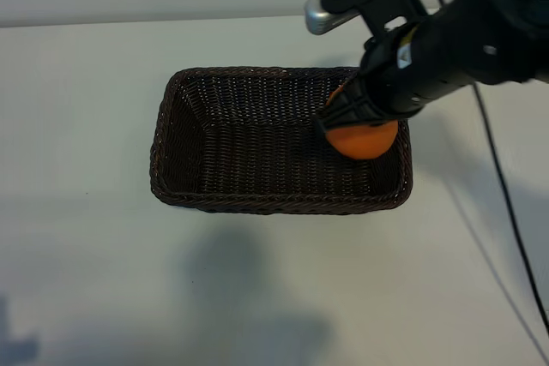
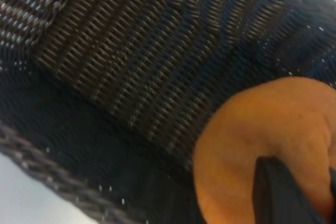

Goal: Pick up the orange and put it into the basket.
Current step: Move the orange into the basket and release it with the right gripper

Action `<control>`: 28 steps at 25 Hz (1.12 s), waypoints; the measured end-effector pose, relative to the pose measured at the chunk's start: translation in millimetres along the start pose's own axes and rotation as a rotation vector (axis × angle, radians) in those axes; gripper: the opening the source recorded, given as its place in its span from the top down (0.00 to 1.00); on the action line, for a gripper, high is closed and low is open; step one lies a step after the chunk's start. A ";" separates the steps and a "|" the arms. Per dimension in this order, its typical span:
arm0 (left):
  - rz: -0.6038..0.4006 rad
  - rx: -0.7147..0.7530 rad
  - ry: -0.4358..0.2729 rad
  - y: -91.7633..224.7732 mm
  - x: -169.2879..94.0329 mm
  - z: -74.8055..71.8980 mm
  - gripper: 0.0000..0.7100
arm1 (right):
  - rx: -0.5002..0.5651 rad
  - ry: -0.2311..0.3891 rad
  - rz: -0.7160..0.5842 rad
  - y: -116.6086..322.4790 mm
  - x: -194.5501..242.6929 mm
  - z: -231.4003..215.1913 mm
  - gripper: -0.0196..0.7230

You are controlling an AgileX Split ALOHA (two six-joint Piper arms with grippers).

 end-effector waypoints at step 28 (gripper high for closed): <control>0.000 0.000 0.000 0.0 0.0 0.0 0.17 | -0.029 0.038 0.238 4.4 107.2 4.0 0.84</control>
Point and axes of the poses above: a point on each arm's last joint axis where the gripper is mounted, x pointing out along that axis toward the gripper, z along the wrist's bending axis when the last joint is at zero, y = z × x, the point moved 4 cm from there along x, pointing out along that axis toward the gripper, and after that the axes turned 8 degrees about x, right-handed, at the moved point
